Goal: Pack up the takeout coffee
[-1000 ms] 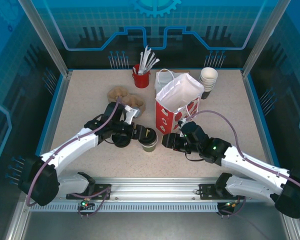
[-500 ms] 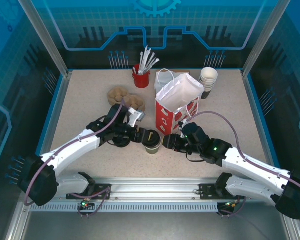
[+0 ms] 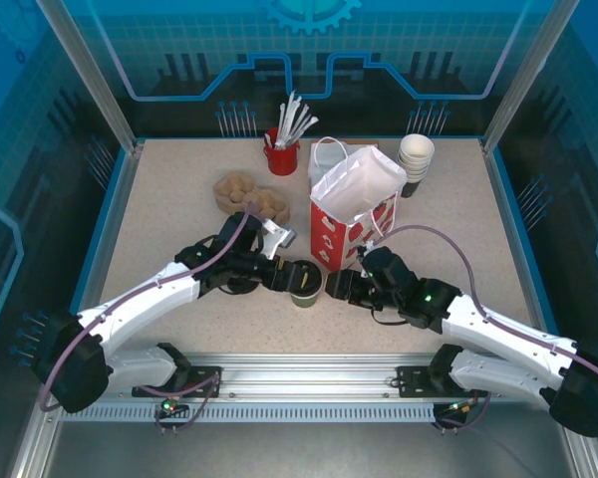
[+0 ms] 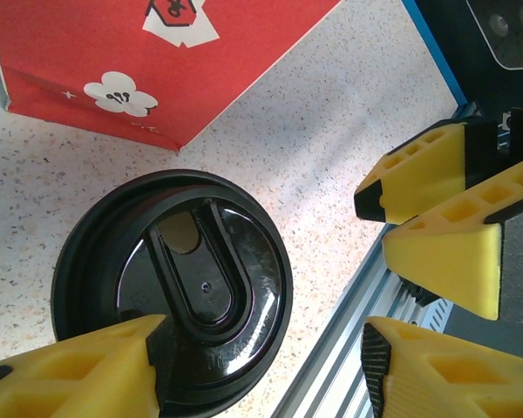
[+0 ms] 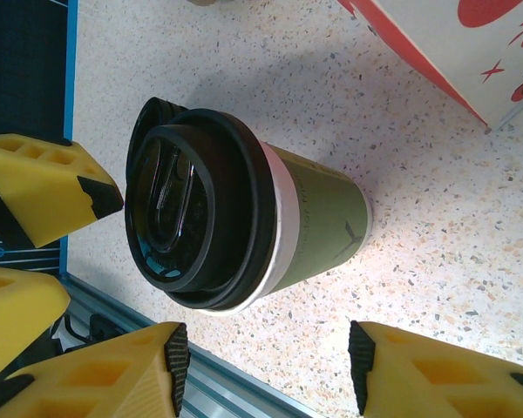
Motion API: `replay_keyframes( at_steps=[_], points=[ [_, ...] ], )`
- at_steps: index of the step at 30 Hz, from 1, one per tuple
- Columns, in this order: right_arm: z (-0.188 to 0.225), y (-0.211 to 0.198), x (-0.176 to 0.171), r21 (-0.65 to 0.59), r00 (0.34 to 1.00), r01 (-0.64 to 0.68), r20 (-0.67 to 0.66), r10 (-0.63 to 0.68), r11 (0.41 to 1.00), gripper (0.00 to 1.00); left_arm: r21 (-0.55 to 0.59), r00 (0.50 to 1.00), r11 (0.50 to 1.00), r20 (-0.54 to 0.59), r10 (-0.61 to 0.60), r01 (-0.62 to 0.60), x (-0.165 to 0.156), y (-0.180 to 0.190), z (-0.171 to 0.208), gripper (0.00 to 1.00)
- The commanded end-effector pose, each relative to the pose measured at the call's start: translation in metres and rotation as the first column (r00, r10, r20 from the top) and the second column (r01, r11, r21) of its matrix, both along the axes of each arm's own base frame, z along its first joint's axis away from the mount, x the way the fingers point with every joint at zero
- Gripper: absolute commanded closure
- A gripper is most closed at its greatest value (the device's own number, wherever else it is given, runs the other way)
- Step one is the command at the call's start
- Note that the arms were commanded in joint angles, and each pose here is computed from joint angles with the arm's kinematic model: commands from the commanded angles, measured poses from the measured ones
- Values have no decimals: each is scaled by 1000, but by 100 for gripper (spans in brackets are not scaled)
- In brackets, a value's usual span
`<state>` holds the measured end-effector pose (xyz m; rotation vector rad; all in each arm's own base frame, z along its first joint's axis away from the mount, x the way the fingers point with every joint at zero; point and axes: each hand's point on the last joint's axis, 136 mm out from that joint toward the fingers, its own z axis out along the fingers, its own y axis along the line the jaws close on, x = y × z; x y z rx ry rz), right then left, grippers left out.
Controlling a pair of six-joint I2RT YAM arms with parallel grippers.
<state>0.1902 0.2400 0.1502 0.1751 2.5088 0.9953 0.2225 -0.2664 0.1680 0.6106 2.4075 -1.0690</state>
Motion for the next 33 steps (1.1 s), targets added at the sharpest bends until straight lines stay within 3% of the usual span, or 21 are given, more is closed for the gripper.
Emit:
replay_keyframes(
  at_steps=[1, 11, 17, 26, 33],
  points=[
    [-5, 1, 1, -5, 1000, 10, -1, -10, 1000, 44, -33, 1000, 999, 29, -3, 4, -1, -3, 17, 39],
    [-7, 11, 5, 9, 1000, -6, -7, 6, 1000, 43, 46, 982, 985, 96, 164, -169, 21, 29, 25, 32],
    [-8, 19, 9, 25, 1000, -17, -9, 18, 1000, 43, 87, 966, 962, 5, 260, -259, 39, 45, 10, 35],
    [-8, 21, 12, 35, 1000, -15, -12, 15, 999, 42, 93, 958, 975, -186, 217, -203, 36, 35, -16, 49],
    [-9, 24, 13, 43, 1000, -21, -18, 22, 999, 42, 61, 956, 985, -239, 170, -160, 33, 25, -19, 54]
  ],
)
